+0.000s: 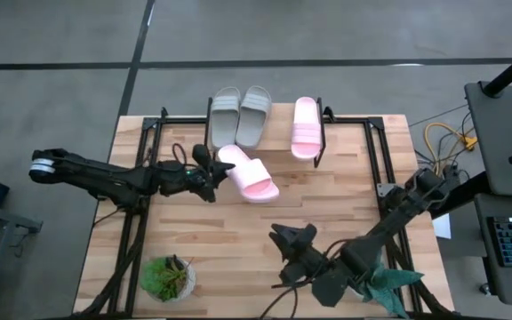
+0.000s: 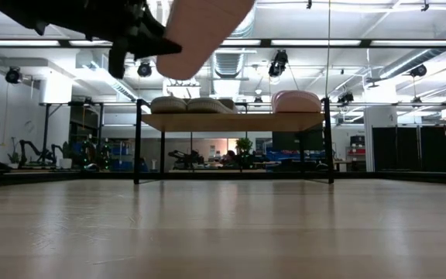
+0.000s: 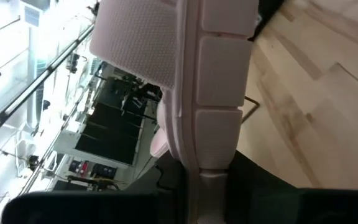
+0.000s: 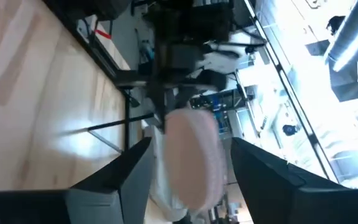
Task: Pick and place slides into the shelf
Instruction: Put the pink slipper onto the shelf
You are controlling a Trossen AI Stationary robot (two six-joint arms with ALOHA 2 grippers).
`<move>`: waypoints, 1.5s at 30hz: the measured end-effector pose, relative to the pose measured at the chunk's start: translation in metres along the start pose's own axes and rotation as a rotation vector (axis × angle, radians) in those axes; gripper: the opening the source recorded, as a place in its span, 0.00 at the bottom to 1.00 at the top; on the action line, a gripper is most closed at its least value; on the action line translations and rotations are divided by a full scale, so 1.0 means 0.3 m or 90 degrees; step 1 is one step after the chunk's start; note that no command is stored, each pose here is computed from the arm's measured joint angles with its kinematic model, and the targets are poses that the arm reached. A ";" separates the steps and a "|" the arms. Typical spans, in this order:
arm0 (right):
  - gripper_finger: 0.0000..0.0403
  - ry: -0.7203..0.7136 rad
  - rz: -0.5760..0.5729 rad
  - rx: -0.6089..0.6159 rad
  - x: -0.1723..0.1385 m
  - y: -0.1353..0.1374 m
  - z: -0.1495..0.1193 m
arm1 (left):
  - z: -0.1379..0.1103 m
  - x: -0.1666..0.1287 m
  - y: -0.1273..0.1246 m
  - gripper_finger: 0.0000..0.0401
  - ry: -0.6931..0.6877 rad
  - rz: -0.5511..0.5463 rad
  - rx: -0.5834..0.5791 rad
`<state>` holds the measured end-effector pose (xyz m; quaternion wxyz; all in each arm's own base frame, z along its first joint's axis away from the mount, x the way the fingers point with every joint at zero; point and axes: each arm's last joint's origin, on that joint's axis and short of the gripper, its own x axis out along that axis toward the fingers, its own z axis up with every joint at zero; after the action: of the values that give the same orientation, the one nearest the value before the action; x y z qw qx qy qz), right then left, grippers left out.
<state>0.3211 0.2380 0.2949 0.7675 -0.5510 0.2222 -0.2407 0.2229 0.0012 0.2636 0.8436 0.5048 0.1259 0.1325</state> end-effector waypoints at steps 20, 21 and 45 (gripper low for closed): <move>0.51 0.125 0.095 0.033 0.178 -0.123 -0.118 | 0.009 0.071 -0.048 0.11 -0.007 0.005 0.048; 0.51 0.127 0.097 0.033 0.184 -0.124 -0.120 | 0.009 0.071 -0.047 0.11 -0.008 0.008 0.047; 0.07 0.155 0.066 0.055 0.218 -0.133 -0.136 | 0.033 0.075 -0.004 0.24 -0.020 0.052 -0.025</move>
<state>0.3427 0.1565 0.3160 0.7692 -0.4721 0.3313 -0.2752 0.2474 0.0004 0.2653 0.8492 0.4949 0.0891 0.1613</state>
